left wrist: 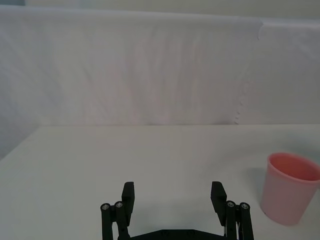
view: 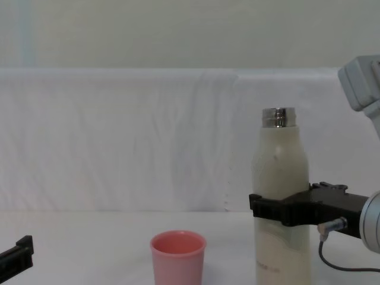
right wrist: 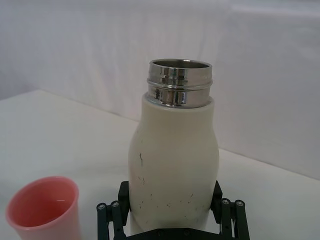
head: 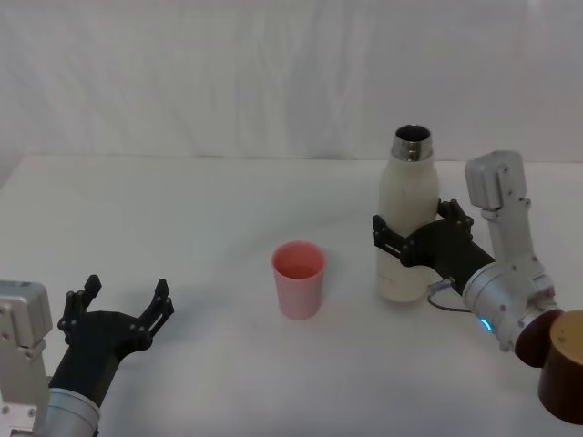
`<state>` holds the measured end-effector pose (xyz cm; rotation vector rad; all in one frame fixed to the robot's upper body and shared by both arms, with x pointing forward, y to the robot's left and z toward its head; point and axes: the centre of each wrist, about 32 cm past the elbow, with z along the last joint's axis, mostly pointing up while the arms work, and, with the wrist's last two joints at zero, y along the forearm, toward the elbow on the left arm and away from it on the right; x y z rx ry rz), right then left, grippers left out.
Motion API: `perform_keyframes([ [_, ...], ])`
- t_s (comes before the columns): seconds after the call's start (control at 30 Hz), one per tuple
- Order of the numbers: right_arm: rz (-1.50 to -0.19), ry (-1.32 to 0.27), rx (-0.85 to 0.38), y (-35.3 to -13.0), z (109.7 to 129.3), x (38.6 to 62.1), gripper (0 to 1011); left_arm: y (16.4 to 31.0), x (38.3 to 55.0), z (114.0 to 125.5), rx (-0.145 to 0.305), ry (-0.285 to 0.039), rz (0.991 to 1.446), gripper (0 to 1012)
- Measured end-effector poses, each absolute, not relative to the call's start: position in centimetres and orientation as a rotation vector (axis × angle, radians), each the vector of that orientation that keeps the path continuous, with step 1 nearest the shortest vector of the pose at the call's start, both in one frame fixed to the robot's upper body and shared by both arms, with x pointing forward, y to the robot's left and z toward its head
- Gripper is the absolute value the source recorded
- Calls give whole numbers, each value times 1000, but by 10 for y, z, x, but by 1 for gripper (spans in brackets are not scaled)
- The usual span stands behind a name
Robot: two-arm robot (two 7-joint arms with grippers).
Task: Grasp the thermos with one hand and pour water into the cup lid.
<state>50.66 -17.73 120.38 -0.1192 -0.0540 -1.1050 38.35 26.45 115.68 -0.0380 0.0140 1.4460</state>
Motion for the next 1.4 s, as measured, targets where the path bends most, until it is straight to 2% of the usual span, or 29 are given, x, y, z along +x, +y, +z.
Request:
perform_keyframes([
  [1.4, -1068, -7, -99, -174, 1193, 510, 959, 265, 384, 1157, -38, 14, 1446, 1001],
])
